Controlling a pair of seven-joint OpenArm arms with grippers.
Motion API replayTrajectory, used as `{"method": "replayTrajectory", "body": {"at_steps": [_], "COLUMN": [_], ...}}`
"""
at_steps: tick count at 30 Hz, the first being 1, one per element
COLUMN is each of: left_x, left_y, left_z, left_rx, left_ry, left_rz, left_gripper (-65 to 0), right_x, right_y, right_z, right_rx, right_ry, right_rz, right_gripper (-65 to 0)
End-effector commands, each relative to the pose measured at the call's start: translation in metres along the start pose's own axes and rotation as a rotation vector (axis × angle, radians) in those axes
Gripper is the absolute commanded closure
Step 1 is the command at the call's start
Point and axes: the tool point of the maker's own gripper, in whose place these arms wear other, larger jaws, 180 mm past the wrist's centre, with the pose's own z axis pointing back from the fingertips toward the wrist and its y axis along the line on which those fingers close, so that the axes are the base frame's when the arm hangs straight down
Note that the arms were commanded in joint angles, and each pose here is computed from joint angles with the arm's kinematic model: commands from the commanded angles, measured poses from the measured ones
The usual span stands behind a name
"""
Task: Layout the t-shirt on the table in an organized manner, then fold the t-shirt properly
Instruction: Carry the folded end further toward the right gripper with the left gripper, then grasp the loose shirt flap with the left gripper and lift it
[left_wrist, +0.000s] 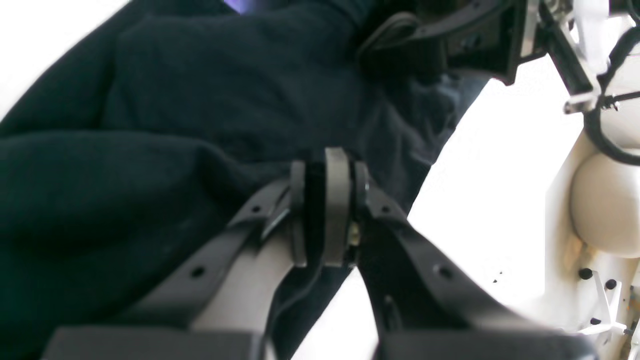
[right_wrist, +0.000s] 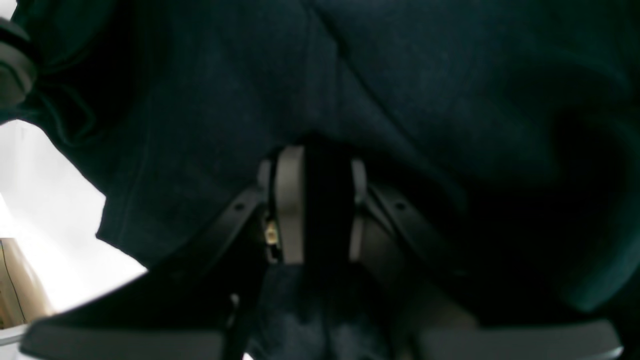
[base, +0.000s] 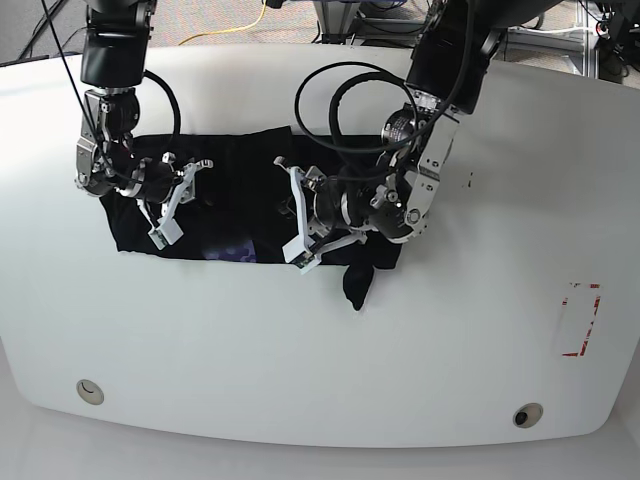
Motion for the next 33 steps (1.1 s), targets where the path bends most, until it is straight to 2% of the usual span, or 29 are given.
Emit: {"method": "replayTrajectory", "body": {"at_steps": [1,4,9,14,21,27,33], "left_x": [0.023,0.023,0.013,0.024,0.042,0.06,0.06], "left_y": [-0.01,-0.009,0.003,0.002,0.016,0.067,0.115], "left_z": [0.002,0.002,0.008,0.026,0.063,0.1,0.113], "left_rx": [-0.027,-0.026,-0.002,-0.018,-0.055,0.048,0.166], "left_ry": [-0.065,-0.066,-0.044,-0.104,-0.23,-0.329,-0.323], "left_rz": [-0.015,-0.012,-0.019,-0.033,0.023,0.09,0.143], "left_gripper": [-3.9,-10.0,-24.3,-38.6,-41.8,-41.9,-41.9], "right_x": [-0.034,-0.034,-0.034,-0.034,-0.034,-0.033,-0.033], "right_y": [-0.009,-0.009,-0.01,-0.01,-0.009,-0.009,-0.009], "right_z": [-0.002,-0.002,-0.001,-0.001,-0.002,-0.002,-0.002], "right_rx": [-0.057,-0.057,-0.058,-0.058,-0.056,-0.057,-0.057], "right_ry": [0.155,0.155,0.156,0.157,0.156,0.155,0.155], "right_rz": [0.001,0.001,0.002,0.003,0.002,0.003,0.003], "right_gripper": [-13.0,-13.0,-13.0,-13.0,-13.0,-13.0,-13.0]}}
